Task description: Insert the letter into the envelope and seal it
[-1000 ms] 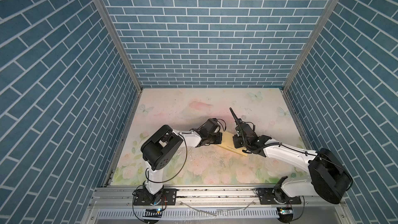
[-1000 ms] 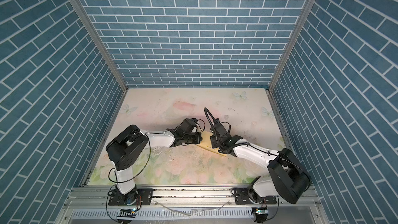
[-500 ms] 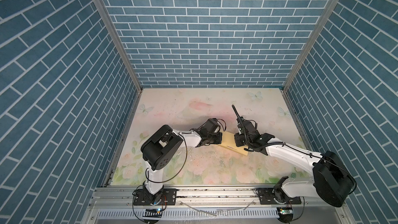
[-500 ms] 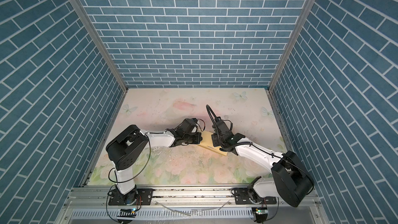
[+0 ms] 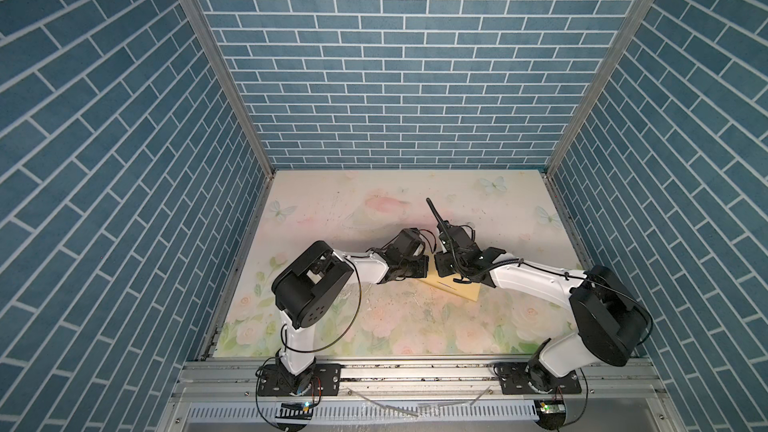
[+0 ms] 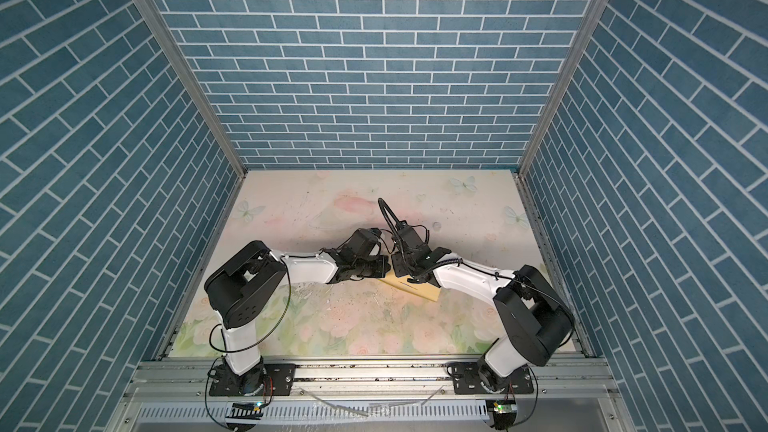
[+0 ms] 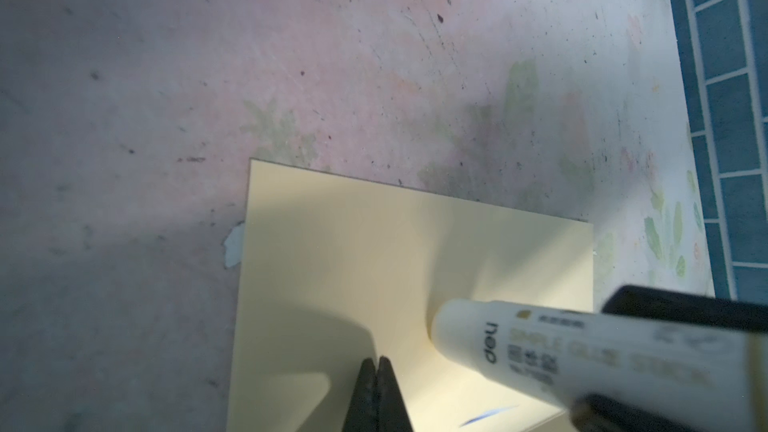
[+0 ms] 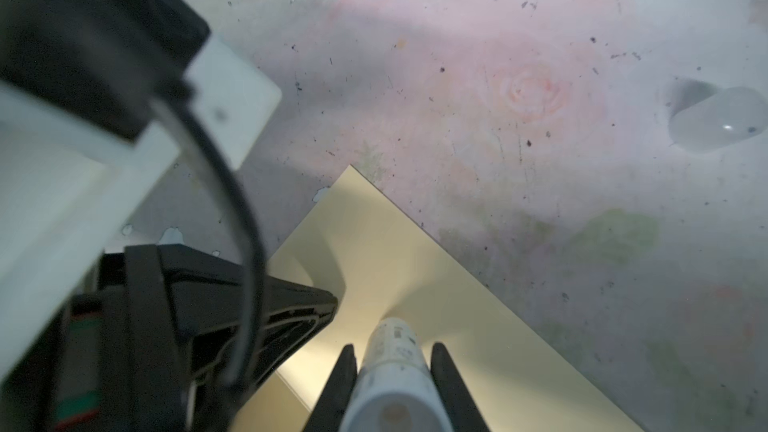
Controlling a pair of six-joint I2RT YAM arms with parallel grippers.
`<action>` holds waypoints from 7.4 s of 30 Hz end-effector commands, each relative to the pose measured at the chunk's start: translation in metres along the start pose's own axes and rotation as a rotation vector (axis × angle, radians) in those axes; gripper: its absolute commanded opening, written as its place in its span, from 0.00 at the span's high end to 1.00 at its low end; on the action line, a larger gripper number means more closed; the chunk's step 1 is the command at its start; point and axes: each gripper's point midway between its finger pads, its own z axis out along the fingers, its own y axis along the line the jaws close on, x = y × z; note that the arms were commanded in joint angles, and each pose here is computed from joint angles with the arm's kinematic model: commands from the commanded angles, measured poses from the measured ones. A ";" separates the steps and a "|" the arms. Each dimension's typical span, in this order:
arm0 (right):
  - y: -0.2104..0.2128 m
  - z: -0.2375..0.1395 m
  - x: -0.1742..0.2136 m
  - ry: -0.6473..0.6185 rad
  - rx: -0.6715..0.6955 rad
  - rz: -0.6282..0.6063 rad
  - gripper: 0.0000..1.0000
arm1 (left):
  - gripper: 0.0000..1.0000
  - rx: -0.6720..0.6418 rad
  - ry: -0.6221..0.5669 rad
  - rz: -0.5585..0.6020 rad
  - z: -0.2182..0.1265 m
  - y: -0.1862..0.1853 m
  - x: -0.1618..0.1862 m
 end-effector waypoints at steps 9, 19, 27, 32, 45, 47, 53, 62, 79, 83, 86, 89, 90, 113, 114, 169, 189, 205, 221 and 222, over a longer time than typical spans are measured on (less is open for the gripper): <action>-0.004 0.002 0.023 0.077 0.042 -0.007 1.00 | 1.00 -0.255 0.195 -0.063 0.010 0.078 0.066; -0.036 -0.016 0.062 0.195 0.146 -0.053 1.00 | 1.00 -0.256 0.198 -0.063 0.011 0.078 0.065; -0.048 -0.026 0.087 0.262 0.180 -0.041 1.00 | 1.00 -0.258 0.201 -0.063 0.011 0.078 0.066; -0.058 -0.033 0.104 0.311 0.214 -0.038 1.00 | 1.00 -0.259 0.202 -0.063 0.011 0.078 0.066; -0.042 -0.065 0.047 0.072 0.125 0.010 1.00 | 1.00 -0.264 0.203 -0.064 0.011 0.078 0.065; -0.031 -0.075 0.023 -0.033 0.064 0.027 1.00 | 1.00 -0.264 0.204 -0.064 0.011 0.078 0.065; -0.008 -0.081 -0.008 -0.172 -0.018 0.031 1.00 | 1.00 -0.263 0.205 -0.064 0.012 0.078 0.065; 0.009 -0.044 0.003 -0.091 0.014 -0.044 1.00 | 1.00 -0.261 0.207 -0.066 0.012 0.079 0.066; 0.015 -0.018 -0.006 -0.127 0.049 -0.055 1.00 | 1.00 -0.255 0.207 -0.066 0.013 0.078 0.067; 0.015 -0.010 0.002 -0.093 0.050 -0.063 1.00 | 1.00 -0.257 0.207 -0.067 0.013 0.079 0.067; 0.008 -0.009 0.013 -0.048 0.084 -0.077 1.00 | 1.00 -0.257 0.207 -0.067 0.013 0.079 0.067; -0.004 -0.012 0.029 -0.003 0.125 -0.091 1.00 | 1.00 -0.254 0.208 -0.067 0.013 0.078 0.067; -0.007 -0.013 0.035 0.015 0.136 -0.095 1.00 | 1.00 -0.254 0.208 -0.067 0.013 0.078 0.067; -0.051 -0.039 0.115 0.264 0.255 -0.073 1.00 | 1.00 -0.254 0.211 -0.068 0.014 0.078 0.068; -0.052 -0.039 0.115 0.266 0.257 -0.067 1.00 | 1.00 -0.254 0.210 -0.067 0.013 0.078 0.068; -0.016 -0.216 -0.114 -1.178 -0.137 -0.084 1.00 | 0.02 0.507 -0.492 -0.538 -0.223 -0.112 -0.117; 0.031 -0.199 -0.128 -1.294 -0.331 -0.201 1.00 | 0.05 0.688 -0.315 -0.907 -0.207 -0.137 -0.122; 0.044 -0.185 -0.126 -1.263 -0.341 -0.246 1.00 | 0.37 0.774 -0.271 -0.987 -0.197 -0.154 -0.134; 0.047 -0.178 -0.122 -1.242 -0.350 -0.242 1.00 | 1.00 0.829 -0.278 -0.963 -0.200 -0.163 -0.139; 0.047 -0.178 -0.123 -1.240 -0.353 -0.235 1.00 | 1.00 0.829 -0.280 -0.953 -0.199 -0.163 -0.139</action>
